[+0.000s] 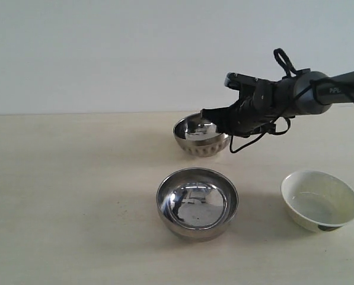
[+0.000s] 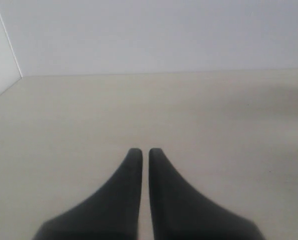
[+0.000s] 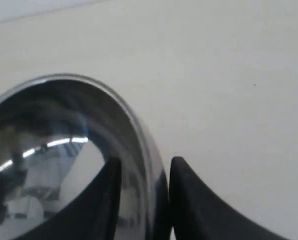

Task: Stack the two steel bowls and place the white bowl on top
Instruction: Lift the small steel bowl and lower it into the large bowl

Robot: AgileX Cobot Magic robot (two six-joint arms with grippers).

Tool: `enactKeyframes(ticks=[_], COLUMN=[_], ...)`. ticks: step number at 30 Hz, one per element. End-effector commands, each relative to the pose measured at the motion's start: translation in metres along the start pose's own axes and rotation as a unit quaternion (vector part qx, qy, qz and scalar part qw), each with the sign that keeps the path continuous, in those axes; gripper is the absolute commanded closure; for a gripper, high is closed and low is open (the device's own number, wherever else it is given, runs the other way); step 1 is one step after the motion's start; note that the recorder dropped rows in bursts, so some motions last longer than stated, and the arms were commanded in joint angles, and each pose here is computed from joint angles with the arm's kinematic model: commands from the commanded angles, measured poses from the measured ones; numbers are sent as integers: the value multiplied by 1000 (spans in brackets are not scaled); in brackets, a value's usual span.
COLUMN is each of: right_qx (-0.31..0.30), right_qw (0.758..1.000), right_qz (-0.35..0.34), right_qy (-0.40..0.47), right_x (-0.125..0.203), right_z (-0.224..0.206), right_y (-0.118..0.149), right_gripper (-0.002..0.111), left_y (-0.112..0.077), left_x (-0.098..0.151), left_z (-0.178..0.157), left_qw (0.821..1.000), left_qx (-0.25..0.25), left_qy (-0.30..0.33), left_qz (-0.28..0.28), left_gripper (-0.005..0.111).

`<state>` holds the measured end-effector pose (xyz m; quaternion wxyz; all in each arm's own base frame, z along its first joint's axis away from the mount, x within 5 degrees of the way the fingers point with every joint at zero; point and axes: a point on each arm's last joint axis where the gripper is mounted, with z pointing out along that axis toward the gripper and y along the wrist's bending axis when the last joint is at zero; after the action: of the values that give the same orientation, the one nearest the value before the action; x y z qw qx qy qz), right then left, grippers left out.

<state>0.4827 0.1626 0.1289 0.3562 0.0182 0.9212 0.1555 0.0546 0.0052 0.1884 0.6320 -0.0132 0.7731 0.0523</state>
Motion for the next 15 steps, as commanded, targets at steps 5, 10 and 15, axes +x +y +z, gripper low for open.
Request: enactKeyframes(ticks=[5, 10, 15], right_qx=[-16, -24, -44], right_qw=[999, 998, 997], right_qz=[-20, -27, -39], right_qy=[-40, -44, -46], right_x=[-35, -48, -63], right_z=[-45, -72, -111], right_y=[15, 23, 35], right_gripper=[108, 108, 108], left_y=[0, 0, 0], left_x=[0, 0, 0], left_z=[0, 0, 0], left_qw=[1000, 1000, 1000], left_qx=[0, 0, 0], left_qy=[-3, -3, -3], left_qz=[-7, -7, -7], left_gripper=[103, 103, 103])
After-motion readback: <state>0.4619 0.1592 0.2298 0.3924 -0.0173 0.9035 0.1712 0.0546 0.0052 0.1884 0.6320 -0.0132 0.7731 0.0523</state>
